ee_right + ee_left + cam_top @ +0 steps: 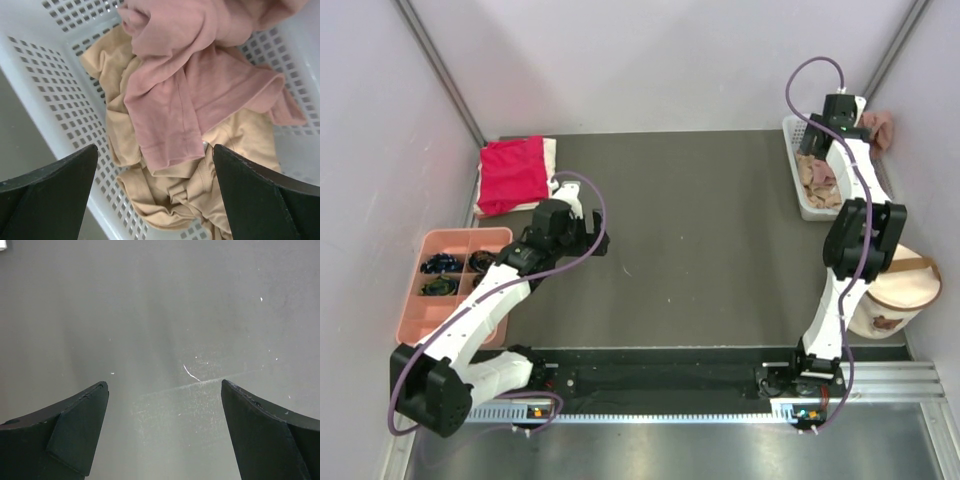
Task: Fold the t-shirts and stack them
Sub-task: Grab crumpled tshirt from bin with the right arm
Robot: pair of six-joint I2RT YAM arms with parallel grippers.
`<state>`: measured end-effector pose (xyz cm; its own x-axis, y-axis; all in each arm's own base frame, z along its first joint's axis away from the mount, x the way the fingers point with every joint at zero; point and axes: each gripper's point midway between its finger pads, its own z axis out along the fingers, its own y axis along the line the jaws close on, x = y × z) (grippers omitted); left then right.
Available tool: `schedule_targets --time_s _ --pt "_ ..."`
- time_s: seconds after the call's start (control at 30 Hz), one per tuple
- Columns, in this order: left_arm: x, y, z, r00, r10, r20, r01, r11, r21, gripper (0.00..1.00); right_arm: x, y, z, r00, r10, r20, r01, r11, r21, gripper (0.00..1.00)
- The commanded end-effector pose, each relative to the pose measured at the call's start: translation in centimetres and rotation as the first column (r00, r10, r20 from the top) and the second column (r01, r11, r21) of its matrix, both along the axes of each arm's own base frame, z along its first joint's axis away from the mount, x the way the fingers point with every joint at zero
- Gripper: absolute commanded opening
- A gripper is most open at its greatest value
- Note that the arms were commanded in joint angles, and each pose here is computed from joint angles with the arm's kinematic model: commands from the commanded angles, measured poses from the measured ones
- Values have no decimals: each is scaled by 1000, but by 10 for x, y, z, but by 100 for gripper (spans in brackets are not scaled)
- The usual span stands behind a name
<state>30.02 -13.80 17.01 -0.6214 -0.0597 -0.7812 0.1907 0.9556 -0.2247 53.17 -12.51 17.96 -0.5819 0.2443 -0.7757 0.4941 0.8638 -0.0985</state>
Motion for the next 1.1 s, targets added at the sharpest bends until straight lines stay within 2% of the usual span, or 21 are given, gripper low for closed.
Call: schedule_targets --time_s 0.0,0.27,0.73,0.8,0.83,0.9,0.93,1.0,1.07 --pt "-2 3 6 999 -7 34 7 1000 9 99 10 -17 1 999 -37 -1 37 999 -12 98" --pt "-5 6 4 1000 -13 27 12 999 34 99 19 -58 -14 992 -129 -5 128 991 -22 98" --pt "-4 12 4 1000 11 29 -12 998 54 99 50 -82 -55 988 -152 4 152 988 16 95" --pt "-3 12 4 999 13 35 -15 999 51 99 54 -81 -57 990 -142 12 142 989 28 90" --pt "-4 12 4 999 14 34 -16 999 50 99 56 -82 -61 990 -141 13 140 990 32 86" --pt "-4 12 2 999 17 30 -19 999 46 99 58 -82 -64 991 -133 14 133 990 40 55" --pt "-4 11 1 999 17 27 -18 999 43 99 59 -81 -66 991 -131 13 131 991 42 25" --pt "-4 11 -1 1000 19 22 -19 999 43 99 59 -82 -64 991 -134 18 133 990 43 0" --pt "-4 10 -3 1000 18 17 -19 999 43 99 59 -82 -53 989 -138 44 136 990 42 0"
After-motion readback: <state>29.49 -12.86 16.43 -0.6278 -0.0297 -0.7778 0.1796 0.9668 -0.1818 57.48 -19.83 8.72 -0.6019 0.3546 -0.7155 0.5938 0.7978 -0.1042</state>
